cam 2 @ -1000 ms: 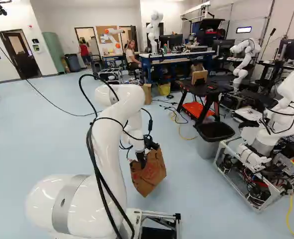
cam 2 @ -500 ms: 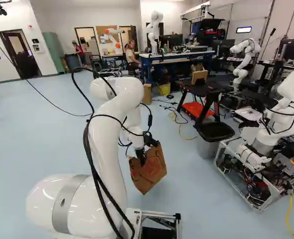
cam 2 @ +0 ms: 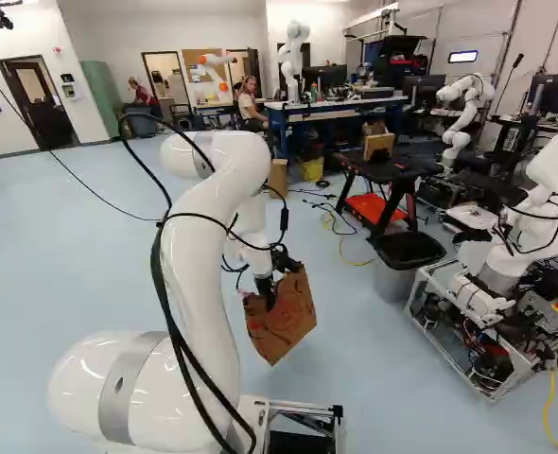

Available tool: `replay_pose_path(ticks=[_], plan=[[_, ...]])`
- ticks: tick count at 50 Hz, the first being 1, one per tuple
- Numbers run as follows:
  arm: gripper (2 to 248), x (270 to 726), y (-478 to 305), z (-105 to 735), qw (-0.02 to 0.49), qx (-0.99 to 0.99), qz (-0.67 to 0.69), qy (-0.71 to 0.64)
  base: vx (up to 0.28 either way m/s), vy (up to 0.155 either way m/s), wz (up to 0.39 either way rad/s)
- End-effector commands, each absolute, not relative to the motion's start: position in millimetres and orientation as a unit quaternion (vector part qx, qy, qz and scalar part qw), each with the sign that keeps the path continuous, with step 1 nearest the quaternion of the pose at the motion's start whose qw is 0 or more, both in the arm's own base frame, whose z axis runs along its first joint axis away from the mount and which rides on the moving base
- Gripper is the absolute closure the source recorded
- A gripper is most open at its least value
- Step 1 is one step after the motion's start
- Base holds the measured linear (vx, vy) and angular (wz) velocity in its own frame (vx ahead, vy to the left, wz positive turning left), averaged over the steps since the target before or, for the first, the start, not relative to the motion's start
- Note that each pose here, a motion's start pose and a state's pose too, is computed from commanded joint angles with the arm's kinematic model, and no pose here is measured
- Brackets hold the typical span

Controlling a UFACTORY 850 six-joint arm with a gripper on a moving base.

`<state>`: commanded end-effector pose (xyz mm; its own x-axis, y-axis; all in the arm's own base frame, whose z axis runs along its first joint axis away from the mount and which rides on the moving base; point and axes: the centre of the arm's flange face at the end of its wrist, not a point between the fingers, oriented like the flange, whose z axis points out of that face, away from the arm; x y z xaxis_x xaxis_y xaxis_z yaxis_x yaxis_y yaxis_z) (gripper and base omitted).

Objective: Pick up the grocery bag from the ground

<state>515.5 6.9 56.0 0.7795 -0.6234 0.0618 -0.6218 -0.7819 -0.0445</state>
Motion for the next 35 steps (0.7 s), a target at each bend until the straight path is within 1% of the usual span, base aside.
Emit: replay_pose_path(ticks=[35], plan=[[226, 497.0, 6.8, 109.1, 0.016, -0.943, -0.05, 0.33, 0.0, 0.0, 0.0]])
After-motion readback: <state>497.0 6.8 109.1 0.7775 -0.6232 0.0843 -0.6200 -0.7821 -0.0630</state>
